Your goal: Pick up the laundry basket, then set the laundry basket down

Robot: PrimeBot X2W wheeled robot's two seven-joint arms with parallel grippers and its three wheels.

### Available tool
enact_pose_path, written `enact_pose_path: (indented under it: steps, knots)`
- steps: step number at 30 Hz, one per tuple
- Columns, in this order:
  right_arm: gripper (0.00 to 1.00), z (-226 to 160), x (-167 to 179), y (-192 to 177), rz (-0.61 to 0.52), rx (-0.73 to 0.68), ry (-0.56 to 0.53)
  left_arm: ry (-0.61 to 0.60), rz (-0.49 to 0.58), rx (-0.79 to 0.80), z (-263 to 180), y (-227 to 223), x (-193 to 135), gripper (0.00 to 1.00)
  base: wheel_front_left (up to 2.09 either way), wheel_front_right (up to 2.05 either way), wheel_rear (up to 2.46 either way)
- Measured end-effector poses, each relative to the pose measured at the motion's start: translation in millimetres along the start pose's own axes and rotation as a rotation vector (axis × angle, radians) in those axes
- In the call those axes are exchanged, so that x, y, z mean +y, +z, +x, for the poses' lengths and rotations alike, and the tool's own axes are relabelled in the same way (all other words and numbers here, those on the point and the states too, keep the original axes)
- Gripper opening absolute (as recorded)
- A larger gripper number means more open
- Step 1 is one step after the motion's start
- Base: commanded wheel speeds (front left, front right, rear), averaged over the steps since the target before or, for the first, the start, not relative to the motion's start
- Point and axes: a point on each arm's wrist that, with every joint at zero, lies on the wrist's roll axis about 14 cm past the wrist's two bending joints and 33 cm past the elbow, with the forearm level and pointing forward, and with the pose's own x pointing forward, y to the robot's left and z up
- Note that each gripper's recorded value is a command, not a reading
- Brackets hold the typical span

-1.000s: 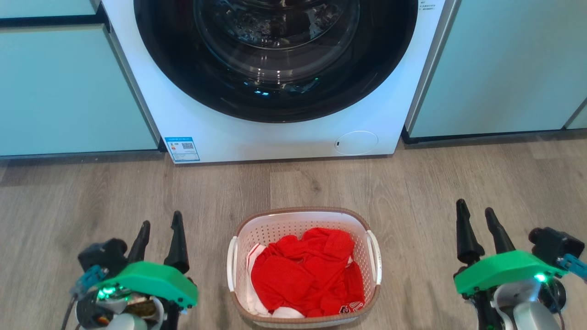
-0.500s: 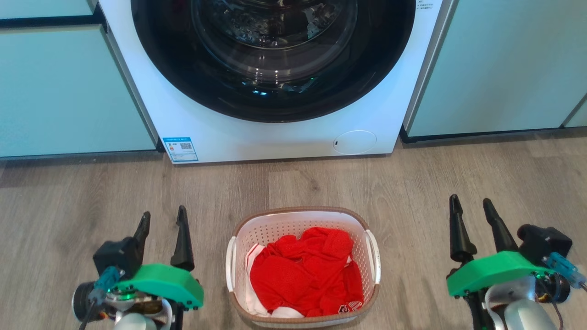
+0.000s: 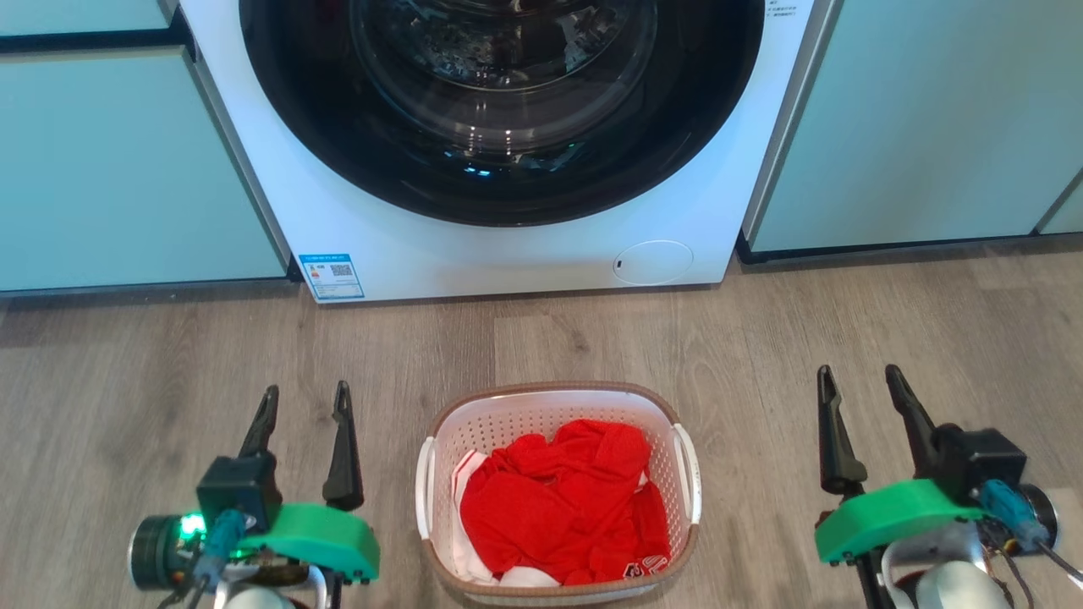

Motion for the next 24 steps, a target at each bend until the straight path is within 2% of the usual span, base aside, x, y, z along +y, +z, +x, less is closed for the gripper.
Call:
enact_pose_path:
  steps: [13,24]
  knots:
    - [1.0,1,11,7,-0.151,-0.034,0.053,-0.04,0.126,-0.071,-1,11,-10,1.0,0.0,0.0,0.0]
    - [1.0,1,11,7,-0.152,-0.031,0.053,-0.031,0.11,-0.06,-2,8,-8,1.0,0.0,0.0,0.0]
